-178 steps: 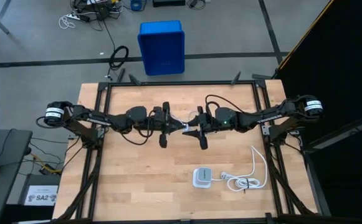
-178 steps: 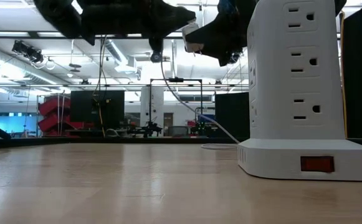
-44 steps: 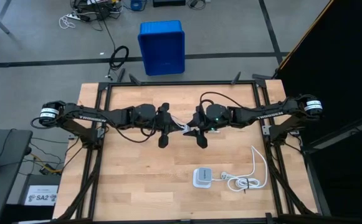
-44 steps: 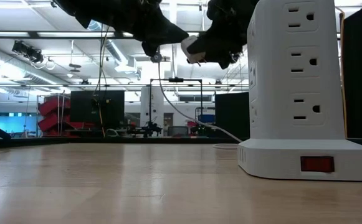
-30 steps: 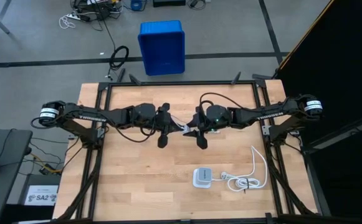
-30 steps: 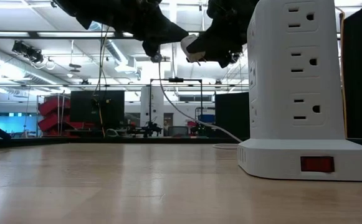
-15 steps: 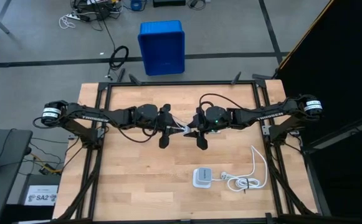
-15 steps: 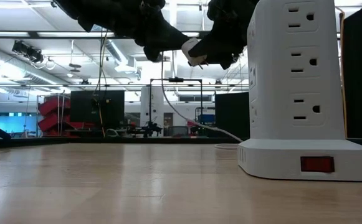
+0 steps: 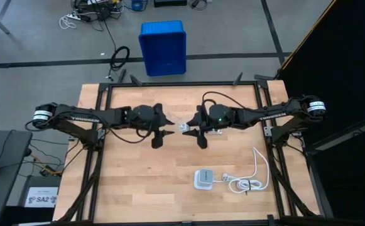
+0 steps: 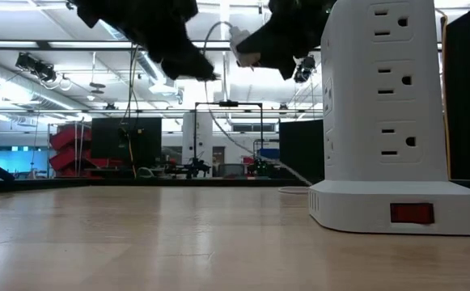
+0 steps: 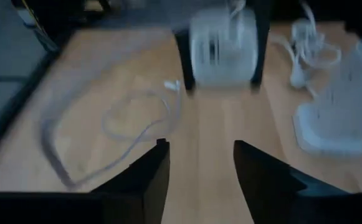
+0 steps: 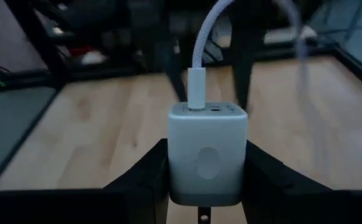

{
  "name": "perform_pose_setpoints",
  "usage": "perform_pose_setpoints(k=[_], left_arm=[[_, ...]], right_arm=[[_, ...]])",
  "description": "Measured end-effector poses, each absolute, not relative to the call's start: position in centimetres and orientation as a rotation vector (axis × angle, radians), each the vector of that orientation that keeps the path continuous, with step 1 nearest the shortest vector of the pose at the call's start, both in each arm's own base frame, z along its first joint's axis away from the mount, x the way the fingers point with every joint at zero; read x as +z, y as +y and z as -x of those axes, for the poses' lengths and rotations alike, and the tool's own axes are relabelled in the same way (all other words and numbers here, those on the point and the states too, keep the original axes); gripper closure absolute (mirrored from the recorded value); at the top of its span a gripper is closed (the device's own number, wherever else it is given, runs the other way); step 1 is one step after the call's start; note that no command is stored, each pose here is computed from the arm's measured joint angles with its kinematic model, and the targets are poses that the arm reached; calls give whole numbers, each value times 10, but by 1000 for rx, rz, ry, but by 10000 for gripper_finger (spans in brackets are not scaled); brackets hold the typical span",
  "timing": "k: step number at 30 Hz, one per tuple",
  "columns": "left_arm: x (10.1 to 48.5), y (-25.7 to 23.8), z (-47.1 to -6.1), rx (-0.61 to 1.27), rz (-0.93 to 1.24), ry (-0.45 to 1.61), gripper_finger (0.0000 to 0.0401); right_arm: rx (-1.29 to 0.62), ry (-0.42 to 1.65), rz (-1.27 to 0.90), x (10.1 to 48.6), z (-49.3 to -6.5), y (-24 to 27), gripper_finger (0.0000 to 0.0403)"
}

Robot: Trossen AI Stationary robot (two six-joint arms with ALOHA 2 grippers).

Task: Insert USB
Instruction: Insert the white charger adapter into the white outlet extension

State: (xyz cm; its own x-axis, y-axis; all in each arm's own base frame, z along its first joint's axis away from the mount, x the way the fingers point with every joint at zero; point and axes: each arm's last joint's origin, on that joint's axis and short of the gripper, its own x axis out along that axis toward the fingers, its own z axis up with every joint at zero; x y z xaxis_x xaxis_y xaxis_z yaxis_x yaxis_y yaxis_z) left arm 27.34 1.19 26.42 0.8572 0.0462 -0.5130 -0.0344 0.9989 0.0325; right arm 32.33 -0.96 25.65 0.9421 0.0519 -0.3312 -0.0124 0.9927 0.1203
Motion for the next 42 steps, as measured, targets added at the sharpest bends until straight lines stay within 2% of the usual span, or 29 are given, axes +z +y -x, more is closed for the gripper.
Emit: perform_pose_setpoints(k=[7,12,22,33,42], left_arm=[[271,-14,-276,-55,-102,465,238],[282,-36,-277,-37,-268,353,238],[257,-46,-305,-21,-608,343,238],[260,-48,-311,-1,-663,272,238],[233,-44,-299,38,-513,580,238]], right_arm=[[201,428,-226,249,-319,-21,292],[246,526,-330,241,-313,-33,292],[365,560,-354,239,-312,-20,292],[328,579,-344,237,-311,-16,292],[192,561,-339,236,-311,-37,292]])
